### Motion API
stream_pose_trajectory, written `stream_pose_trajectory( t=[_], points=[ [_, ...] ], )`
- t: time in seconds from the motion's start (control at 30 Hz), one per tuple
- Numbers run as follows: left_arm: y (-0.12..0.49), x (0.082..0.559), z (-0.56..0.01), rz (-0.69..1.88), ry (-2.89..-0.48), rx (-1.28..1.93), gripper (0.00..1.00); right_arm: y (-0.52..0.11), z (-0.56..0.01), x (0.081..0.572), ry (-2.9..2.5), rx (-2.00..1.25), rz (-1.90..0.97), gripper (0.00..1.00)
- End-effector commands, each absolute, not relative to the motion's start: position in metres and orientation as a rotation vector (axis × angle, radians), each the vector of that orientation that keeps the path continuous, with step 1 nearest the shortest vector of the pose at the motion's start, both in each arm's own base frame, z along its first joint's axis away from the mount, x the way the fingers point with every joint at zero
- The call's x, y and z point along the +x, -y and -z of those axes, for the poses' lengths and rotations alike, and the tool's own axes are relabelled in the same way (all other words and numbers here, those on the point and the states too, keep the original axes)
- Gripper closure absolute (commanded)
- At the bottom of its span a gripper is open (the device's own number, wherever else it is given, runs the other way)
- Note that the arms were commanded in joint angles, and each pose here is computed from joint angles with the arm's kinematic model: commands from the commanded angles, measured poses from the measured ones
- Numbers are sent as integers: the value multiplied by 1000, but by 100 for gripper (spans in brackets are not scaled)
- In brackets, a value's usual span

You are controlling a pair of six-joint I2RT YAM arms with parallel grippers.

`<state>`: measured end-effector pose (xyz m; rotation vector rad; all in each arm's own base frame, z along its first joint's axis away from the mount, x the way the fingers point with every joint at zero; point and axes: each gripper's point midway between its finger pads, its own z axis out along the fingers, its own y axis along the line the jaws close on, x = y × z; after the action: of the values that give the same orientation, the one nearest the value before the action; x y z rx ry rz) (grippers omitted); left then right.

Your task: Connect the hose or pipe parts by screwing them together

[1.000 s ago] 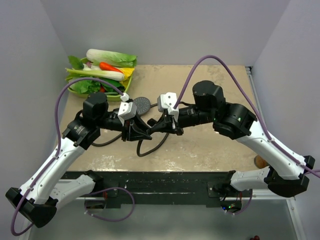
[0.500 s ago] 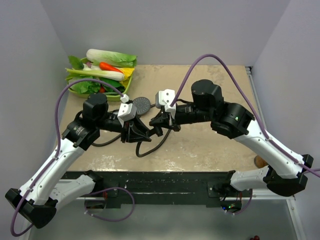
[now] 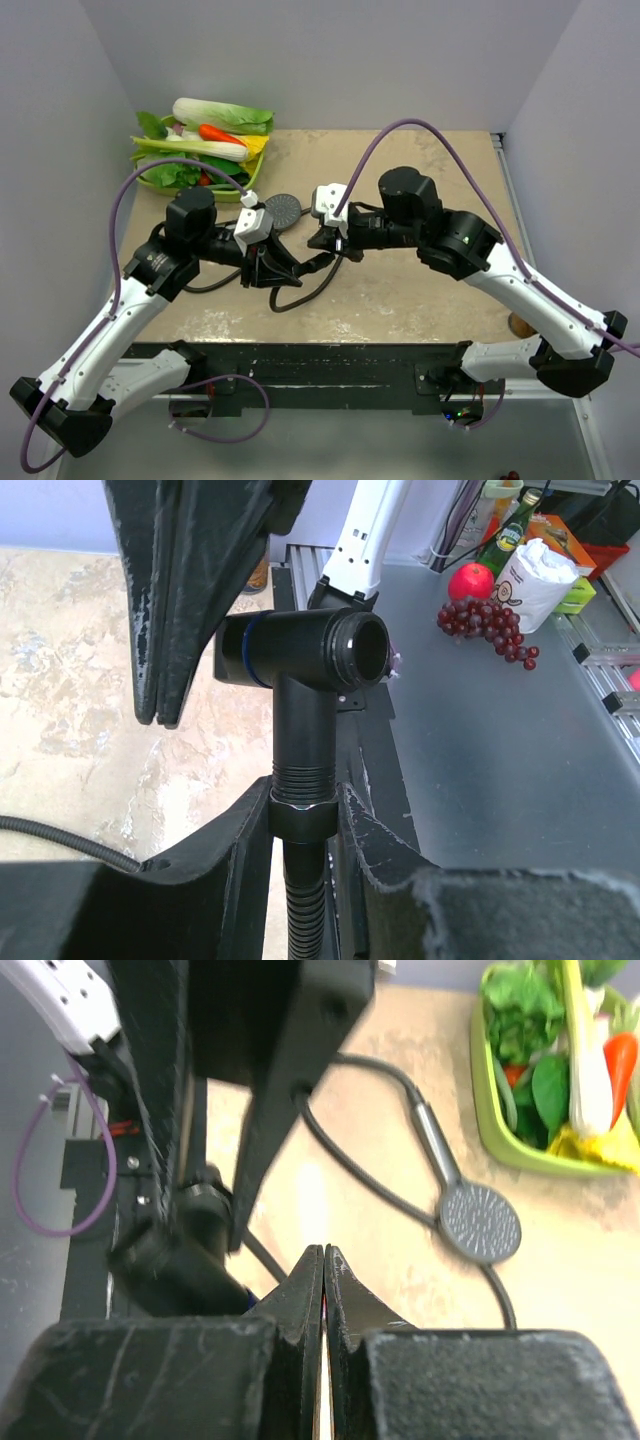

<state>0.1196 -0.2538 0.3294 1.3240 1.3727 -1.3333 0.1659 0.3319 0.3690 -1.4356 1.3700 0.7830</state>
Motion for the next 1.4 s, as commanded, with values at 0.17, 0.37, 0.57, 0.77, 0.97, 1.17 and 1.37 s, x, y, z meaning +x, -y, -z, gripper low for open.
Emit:
stream_pose_trajectory(
  t=[0.17, 0.37, 0.57, 0.77, 0.97, 1.17, 1.37],
  points=[
    [253, 115, -357, 1308, -1236, 1340, 100, -306, -353, 156, -1433, -1428, -766, 100],
    [253, 119, -357, 1286, -1250, 1323, 100, -303, -370, 138, -1393, -1431, -854, 100],
    [253, 130, -358, 1239, -1278, 1287, 100, -299, -375, 126, -1389, -1430, -907, 100],
    [254, 135, -360, 1228, -1287, 1264, 100, -298, -372, 118, -1396, -1440, -954, 100],
    [254, 139, -362, 1210, -1292, 1250, 100, -300, -373, 107, -1382, -1451, -1025, 100],
    [255, 143, -359, 1208, -1311, 1243, 100, -306, -405, 96, -1277, -1428, -1113, 100],
    [255, 140, -357, 1221, -1312, 1251, 100, -315, -426, 97, -1201, -1425, -1132, 100]
  ],
)
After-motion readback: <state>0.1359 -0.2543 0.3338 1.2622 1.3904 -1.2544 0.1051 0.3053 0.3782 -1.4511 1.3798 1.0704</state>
